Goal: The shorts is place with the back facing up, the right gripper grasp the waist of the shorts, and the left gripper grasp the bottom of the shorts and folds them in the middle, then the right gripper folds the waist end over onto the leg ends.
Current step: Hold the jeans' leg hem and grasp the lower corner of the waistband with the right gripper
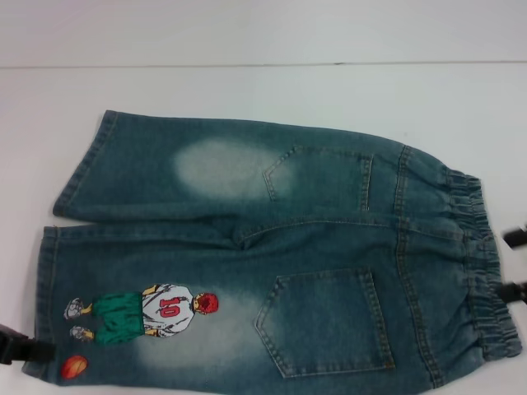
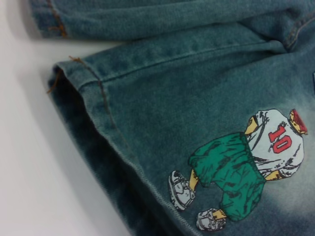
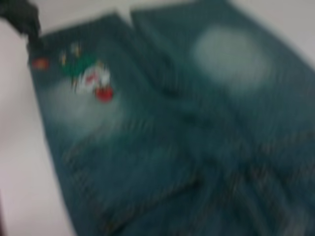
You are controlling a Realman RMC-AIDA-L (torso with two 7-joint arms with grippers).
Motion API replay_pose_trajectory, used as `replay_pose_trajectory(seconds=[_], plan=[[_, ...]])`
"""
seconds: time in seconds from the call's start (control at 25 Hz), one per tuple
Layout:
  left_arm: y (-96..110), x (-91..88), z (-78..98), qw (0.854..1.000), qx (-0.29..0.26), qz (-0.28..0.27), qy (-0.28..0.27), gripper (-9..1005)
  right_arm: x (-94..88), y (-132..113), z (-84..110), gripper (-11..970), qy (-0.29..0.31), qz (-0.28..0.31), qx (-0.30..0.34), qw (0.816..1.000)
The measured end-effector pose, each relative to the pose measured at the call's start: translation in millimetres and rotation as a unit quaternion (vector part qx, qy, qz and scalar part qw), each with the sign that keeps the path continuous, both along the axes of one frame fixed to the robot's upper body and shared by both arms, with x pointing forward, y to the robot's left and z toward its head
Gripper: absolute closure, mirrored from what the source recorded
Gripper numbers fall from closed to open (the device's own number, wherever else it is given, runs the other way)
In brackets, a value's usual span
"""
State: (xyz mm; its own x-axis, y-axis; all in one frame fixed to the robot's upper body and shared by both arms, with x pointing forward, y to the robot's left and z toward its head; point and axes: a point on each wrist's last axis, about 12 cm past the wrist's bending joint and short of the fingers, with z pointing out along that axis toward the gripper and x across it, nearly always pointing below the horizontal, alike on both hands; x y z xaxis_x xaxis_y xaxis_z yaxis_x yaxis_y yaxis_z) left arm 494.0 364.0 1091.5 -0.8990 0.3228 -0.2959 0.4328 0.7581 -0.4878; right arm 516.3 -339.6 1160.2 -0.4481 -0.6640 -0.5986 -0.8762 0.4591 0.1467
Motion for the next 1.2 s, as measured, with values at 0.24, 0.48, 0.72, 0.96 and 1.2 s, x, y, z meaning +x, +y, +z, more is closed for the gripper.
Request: replay_pose_trajectory(seconds=[0.24, 0.48, 0.72, 0.96, 1.2], plan=[[-3, 3.3, 2.1, 1.000, 0.001, -0.009, 0.000, 979, 5.1, 0, -0.5, 68, 0.081, -0.013, -0.089, 0.993], [-4, 5.8, 2.5, 1.000, 0.004, -0.010, 0.000, 979, 2.4, 7, -8.6, 81, 0.119, -0.006, -0.111, 0.987], [-5, 6.9, 2.5, 1.000, 0.006, -0.010, -0.001, 980, 1.3, 14, -20.7, 94, 0.149, 0.004, -0.112, 0.982], [-5, 6.7, 2.3, 1.000, 0.006, -0.009, -0.001, 981, 1.1, 18, -25.2, 107, 0.160, 0.005, -0.130, 0.979], [-4, 5.7, 1.6, 1.000, 0.007, -0.007, 0.000, 980, 1.6, 23, -30.6, 120, 0.168, 0.016, -0.133, 0.977]])
